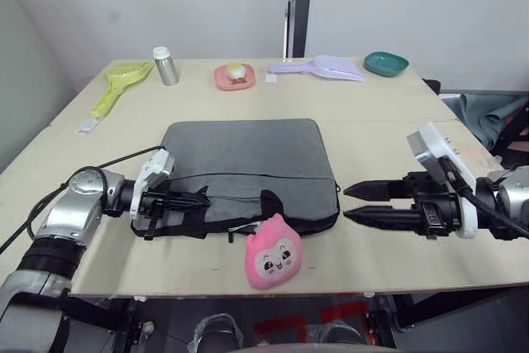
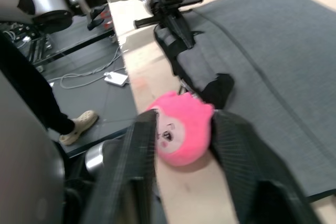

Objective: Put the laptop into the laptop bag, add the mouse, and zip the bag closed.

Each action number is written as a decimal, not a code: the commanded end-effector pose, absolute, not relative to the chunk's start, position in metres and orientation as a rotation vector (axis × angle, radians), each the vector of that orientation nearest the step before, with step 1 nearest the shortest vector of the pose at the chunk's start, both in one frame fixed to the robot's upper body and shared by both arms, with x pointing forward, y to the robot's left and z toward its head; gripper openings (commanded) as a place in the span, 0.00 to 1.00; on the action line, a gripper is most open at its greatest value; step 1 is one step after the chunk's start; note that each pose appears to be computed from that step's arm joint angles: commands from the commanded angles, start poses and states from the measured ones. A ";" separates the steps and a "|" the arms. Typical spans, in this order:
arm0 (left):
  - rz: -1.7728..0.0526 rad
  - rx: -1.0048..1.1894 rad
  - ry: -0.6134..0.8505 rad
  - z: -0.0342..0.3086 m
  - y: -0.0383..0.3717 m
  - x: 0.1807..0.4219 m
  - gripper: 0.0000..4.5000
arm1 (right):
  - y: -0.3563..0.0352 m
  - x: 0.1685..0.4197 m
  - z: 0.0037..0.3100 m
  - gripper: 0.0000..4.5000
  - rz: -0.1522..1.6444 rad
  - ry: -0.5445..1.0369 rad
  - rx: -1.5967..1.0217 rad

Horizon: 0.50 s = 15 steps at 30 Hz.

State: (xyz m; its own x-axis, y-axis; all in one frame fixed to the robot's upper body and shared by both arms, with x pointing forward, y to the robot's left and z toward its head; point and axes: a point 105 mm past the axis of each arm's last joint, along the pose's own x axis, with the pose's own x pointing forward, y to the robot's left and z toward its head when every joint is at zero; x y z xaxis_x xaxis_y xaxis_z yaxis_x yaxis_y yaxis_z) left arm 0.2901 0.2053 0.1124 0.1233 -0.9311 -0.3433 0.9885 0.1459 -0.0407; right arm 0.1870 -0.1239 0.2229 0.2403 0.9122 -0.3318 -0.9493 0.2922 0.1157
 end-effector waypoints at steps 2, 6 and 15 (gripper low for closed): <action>-1.429 0.240 0.413 0.087 0.207 0.300 0.00 | -0.115 0.184 0.210 0.79 1.274 0.459 -0.062; -1.464 0.272 0.448 0.076 0.201 0.302 0.00 | -0.109 0.197 0.169 1.00 1.197 0.641 -0.072; -1.504 0.206 0.508 0.066 0.196 0.290 0.00 | -0.077 0.225 0.126 1.00 1.200 0.704 -0.137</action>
